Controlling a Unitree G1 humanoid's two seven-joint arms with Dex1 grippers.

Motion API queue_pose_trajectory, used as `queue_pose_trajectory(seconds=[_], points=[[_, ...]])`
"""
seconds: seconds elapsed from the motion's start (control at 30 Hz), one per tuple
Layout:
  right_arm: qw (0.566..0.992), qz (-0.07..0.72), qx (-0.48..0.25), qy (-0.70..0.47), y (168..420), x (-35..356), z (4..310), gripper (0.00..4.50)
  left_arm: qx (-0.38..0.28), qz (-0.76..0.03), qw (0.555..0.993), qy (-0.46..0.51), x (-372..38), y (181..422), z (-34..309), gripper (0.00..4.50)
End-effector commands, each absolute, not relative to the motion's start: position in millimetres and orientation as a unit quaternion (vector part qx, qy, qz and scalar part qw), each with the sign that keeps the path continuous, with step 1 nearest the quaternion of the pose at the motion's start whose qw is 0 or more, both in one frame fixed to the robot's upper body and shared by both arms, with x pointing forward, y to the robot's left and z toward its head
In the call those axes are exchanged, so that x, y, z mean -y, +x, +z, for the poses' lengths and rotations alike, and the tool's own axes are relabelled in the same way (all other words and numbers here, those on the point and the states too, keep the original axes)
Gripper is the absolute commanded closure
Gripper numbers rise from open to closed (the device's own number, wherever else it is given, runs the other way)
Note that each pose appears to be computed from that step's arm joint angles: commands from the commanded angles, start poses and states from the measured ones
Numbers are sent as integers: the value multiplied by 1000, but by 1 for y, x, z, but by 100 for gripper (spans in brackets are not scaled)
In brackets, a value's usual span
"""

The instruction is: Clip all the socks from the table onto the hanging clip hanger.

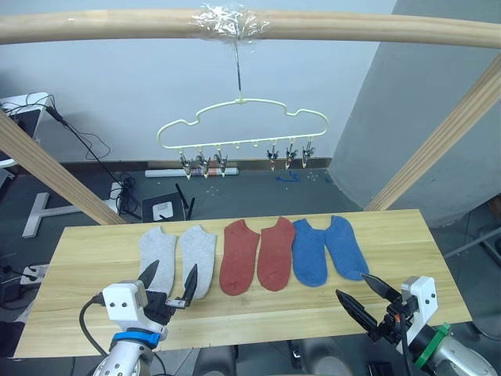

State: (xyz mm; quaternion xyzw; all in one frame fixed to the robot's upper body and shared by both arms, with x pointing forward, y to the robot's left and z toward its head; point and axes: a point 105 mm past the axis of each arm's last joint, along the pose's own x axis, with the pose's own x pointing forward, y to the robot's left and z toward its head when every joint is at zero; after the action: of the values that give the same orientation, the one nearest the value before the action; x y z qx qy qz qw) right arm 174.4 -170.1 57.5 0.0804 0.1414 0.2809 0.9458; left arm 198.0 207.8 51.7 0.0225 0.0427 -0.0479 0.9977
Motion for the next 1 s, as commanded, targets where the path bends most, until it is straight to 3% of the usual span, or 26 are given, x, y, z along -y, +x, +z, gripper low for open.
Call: queue_pose_trajectory(seconds=[0.03, 1.0], points=[[947, 283, -128, 85, 174, 168, 65, 0, -28, -46, 998, 24, -206, 199, 64, 6], [946, 287, -124, 87, 179, 160, 74, 0, -43, -41, 998, 19, -208, 196, 60, 6]])
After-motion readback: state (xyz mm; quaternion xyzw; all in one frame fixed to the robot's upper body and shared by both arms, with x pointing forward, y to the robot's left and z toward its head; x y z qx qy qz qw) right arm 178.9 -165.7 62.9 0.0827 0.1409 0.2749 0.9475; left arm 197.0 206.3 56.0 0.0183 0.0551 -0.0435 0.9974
